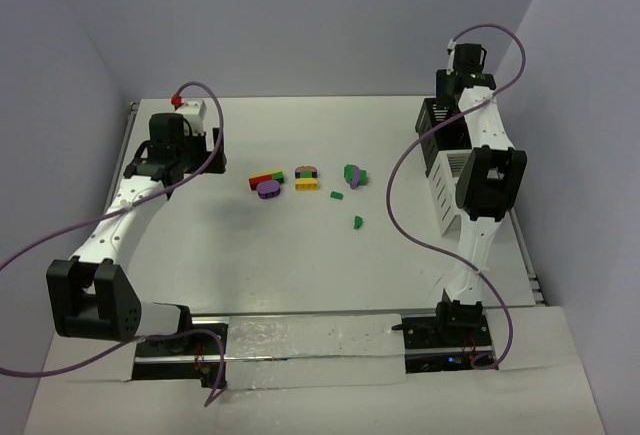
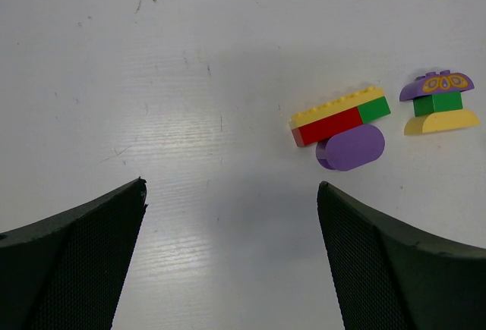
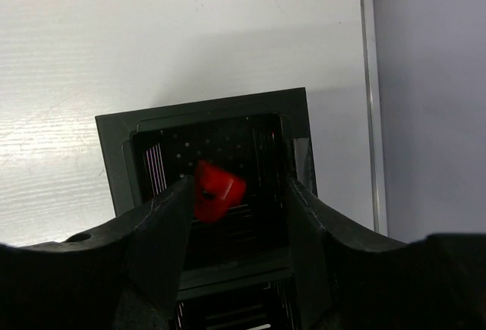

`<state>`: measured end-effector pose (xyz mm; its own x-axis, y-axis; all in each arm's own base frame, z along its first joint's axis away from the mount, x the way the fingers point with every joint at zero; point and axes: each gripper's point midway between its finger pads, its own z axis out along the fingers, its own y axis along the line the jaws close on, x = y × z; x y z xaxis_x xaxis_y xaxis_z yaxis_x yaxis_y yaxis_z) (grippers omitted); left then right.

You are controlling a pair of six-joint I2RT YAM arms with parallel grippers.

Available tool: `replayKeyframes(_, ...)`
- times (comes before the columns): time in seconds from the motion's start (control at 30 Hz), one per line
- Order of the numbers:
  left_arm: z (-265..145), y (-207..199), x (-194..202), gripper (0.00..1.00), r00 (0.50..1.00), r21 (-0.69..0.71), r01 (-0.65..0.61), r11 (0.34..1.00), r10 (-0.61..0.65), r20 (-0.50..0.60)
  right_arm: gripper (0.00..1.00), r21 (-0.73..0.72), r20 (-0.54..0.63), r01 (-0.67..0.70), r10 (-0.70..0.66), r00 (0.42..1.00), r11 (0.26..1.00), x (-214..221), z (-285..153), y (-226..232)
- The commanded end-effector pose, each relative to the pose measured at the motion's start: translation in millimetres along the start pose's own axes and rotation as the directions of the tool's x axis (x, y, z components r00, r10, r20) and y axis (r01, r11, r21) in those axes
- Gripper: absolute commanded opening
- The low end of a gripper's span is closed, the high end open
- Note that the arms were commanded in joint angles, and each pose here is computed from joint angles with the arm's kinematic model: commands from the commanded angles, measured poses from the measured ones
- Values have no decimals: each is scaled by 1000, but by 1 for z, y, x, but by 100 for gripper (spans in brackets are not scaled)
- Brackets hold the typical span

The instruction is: Sort the legos into containers by color

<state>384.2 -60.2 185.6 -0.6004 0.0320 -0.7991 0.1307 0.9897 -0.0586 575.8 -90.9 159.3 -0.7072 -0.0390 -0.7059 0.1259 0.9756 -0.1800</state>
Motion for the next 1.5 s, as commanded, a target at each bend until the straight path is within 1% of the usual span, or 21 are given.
replayKeyframes(0.0, -2, -9, -27, 99, 998, 42, -22, 999, 19, 68, 58, -4, 61, -14, 14, 998, 1000, -20, -13, -6)
replayKeyframes(0.13, 0, -22, -23, 99, 995, 130, -83, 988, 75, 67, 58, -56, 89, -23, 28, 996, 998, -32, -38, -1)
replayKeyframes(0.23, 4, -33, -16, 99, 984, 201, -170, 965, 155, 91, 60, -137, 121, -26, 42, 992, 990, -44, -69, 9)
replayKeyframes(0.27, 6, -37, -14, 99, 980, 222, -194, 956, 177, 95, 65, -174, 131, -26, 49, 990, 984, -47, -82, 14)
replayKeyframes(0.33, 15, -43, -8, 97, 970, 264, -243, 934, 227, 91, 79, -239, 145, -22, 58, 988, 971, -49, -103, 24)
replayKeyframes(0.4, 22, -49, -5, 95, 961, 302, -277, 912, 259, 97, 86, -317, 163, -12, 67, 984, 948, -49, -129, 37)
replayKeyframes(0.43, 30, -50, -2, 95, 950, 318, -313, 895, 295, 102, 92, -351, 151, -4, 61, 987, 936, -43, -135, 47)
replayKeyframes(0.5, 37, -56, 3, 94, 931, 359, -365, 859, 347, 116, 98, -399, 153, 8, 58, 987, 917, -39, -150, 58)
replayKeyframes(0.53, 41, -60, 6, 93, 912, 391, -408, 825, 388, 132, 100, -430, 155, 15, 57, 986, 903, -36, -158, 65)
replayKeyframes(0.57, 45, -66, 11, 92, 875, 438, -479, 761, 454, 169, 100, -475, 157, 24, 58, 986, 880, -34, -170, 73)
replayKeyframes(0.6, 48, -69, 16, 92, 847, 462, -524, 715, 497, 190, 100, -499, 137, 18, 58, 989, 867, -26, -173, 79)
replayKeyframes(0.63, 51, -72, 25, 92, 805, 498, -578, 646, 552, 218, 100, -527, 127, 22, 53, 990, 849, -21, -180, 86)
replayKeyframes(0.73, 57, -77, 32, 92, 726, 532, -664, 525, 623, 292, 100, -571, 103, 29, 37, 994, 821, -11, -189, 98)
replayKeyframes(0.77, 62, -77, 31, 92, 682, 540, -704, 462, 654, 329, 100, -597, 90, 38, 20, 996, 802, -4, -194, 106)
replayKeyframes(0.8, 65, -77, 41, 92, 674, 565, -701, 436, 664, 324, 100, -605, 84, 42, 12, 996, 795, 0, -196, 111)
replayKeyframes(0.83, 66, -75, 36, 91, 648, 569, -719, 399, 680, 343, 100, -618, 77, 51, -4, 997, 784, 5, -200, 119)
replayKeyframes(0.87, 74, -75, 45, 91, 654, 604, -701, 379, 681, 331, 100, -632, 67, 60, -23, 997, 773, 12, -200, 124)
replayKeyframes(0.93, 78, -76, 44, 89, 634, 644, -699, 311, 687, 356, 100, -671, 63, 80, -51, 997, 737, 22, -211, 143)
replayKeyframes(1.17, 109, -72, 60, 88, 607, 667, -699, 256, 706, 365, 100, -750, 26, 88, -104, 994, 655, 45, -229, 175)
replayKeyframes(1.3, 117, -74, 65, 88, 597, 680, -696, 228, 710, 373, 100, -758, 12, 79, -107, 994, 648, 49, -231, 179)
replayKeyframes(1.47, 126, -75, 76, 87, 587, 678, -699, 227, 724, 362, 100, -770, -8, 63, -109, 994, 635, 54, -231, 185)
